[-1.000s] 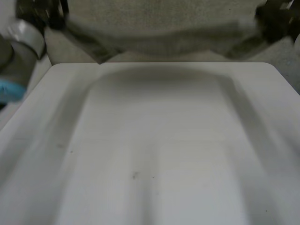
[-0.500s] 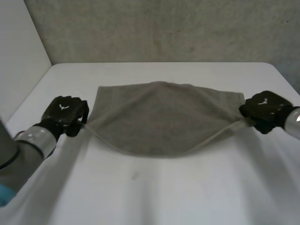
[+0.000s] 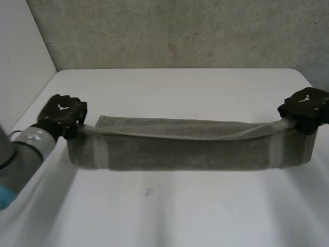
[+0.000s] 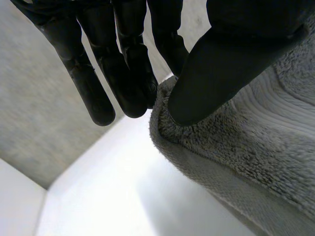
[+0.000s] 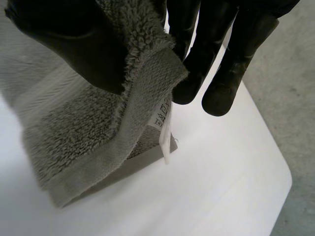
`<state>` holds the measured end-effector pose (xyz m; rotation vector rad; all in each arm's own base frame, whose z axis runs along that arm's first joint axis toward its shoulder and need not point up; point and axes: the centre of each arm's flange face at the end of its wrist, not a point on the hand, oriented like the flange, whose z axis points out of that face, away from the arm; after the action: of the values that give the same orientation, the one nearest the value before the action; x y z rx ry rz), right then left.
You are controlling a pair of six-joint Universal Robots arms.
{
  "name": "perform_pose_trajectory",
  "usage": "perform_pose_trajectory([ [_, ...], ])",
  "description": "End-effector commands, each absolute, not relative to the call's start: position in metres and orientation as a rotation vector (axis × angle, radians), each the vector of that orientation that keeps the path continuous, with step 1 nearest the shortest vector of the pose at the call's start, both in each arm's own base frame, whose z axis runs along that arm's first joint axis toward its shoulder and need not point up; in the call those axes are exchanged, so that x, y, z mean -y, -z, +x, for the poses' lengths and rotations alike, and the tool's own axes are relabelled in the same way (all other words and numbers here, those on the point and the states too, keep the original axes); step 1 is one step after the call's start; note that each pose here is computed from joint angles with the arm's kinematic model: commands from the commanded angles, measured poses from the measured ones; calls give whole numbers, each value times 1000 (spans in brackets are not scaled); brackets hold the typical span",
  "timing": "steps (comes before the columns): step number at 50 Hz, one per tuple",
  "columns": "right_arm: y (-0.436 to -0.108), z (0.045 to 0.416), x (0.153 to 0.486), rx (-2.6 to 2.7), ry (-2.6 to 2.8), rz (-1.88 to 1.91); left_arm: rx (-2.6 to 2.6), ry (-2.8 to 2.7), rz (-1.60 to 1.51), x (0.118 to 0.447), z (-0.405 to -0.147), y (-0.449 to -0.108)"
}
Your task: Fold the towel.
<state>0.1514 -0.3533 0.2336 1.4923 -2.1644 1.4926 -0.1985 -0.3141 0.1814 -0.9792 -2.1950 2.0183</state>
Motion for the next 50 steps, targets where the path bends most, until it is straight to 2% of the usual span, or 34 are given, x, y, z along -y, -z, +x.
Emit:
perform_pose_trajectory([
  [1,-210,166,384,2221,-1497,1416,2240,-1988,-974,357,-215,-161],
  [10,-192,177,405,2193,-1521,1371,2186,-2015,-1000,380,-236,-152],
  [17,-184,177,415,2161,-1472,1268,2221,-2005,-1000,379,-242,-147],
  [22,-197,175,423,2154,-1554,1139,2240,-2031,-977,380,-240,-152],
  [27,-225,171,423,2156,-1693,994,2255,-2082,-935,380,-235,-168],
  [34,-244,163,398,2203,-1733,951,2268,-2110,-904,364,-223,-190],
  [40,-243,167,376,2256,-1747,1029,2282,-2085,-912,348,-221,-192],
  [45,-243,177,339,2343,-1751,1175,2276,-2031,-958,317,-222,-193],
  [50,-237,183,319,2522,-1644,1261,2245,-1980,-995,300,-223,-193],
])
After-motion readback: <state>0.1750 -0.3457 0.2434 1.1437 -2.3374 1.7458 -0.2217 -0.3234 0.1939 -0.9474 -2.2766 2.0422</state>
